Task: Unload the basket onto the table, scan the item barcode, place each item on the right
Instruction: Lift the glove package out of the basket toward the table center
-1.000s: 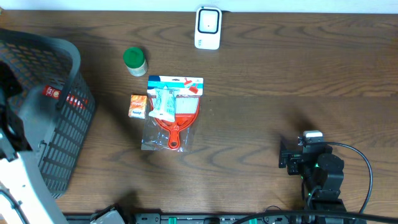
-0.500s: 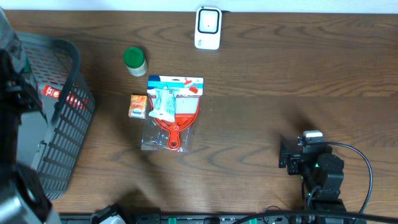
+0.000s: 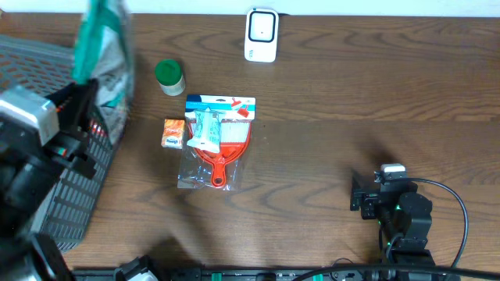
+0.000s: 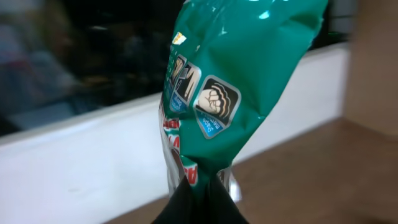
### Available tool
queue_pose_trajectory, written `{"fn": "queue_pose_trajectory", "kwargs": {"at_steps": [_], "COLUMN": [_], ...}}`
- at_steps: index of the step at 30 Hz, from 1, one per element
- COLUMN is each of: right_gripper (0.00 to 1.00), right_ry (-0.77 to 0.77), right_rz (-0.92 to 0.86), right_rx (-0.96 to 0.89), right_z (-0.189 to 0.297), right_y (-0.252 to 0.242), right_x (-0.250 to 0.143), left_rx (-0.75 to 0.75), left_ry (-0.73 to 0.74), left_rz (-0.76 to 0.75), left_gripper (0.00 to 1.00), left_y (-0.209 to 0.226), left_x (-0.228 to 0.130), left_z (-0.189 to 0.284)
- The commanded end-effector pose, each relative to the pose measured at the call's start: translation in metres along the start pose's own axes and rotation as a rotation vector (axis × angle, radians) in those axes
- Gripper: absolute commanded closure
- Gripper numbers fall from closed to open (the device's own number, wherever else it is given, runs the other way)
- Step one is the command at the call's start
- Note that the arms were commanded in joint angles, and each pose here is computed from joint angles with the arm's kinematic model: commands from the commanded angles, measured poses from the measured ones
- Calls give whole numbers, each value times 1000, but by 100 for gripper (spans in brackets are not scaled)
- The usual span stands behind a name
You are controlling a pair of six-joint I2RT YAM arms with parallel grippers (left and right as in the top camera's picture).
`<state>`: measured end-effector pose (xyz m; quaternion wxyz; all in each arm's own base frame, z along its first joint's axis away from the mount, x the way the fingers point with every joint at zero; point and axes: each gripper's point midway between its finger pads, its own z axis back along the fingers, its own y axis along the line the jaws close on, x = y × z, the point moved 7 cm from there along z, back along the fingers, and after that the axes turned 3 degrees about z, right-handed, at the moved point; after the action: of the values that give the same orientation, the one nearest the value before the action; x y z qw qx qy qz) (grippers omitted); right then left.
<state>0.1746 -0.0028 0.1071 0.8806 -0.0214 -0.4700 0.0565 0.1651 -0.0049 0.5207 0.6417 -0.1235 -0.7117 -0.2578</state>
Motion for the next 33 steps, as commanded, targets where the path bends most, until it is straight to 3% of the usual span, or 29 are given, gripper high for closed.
{"fn": "queue_pose_trajectory", "kwargs": {"at_steps": [1,13,20,23,28,33], "right_gripper": [1,1,1,1,1,1], "right_ry": [-7,-5,-2,-1,-2,-3], "right_rz": [-13,-13,-13,-13,-13,-13], "right_rx": [2,2,3,3,2,2], "right_z": [0,0,0,0,0,0], "right_y": [0,0,0,0,0,0], "right_x": [1,1,0,0,0,0], "left_rx": [-177,-514,-634,-584,-245,-21], "left_ry": [30,104,196,301,668,947], "left_rz": [140,642,726,727,637,477], "left_gripper": [92,92,93,93,93,93], "left_y": [11,68,50,37,19,2], "left_x": [-29,-151,-196,-214,-260,-287], "left_z": [-14,-71,-126,-148,-168,-167]}}
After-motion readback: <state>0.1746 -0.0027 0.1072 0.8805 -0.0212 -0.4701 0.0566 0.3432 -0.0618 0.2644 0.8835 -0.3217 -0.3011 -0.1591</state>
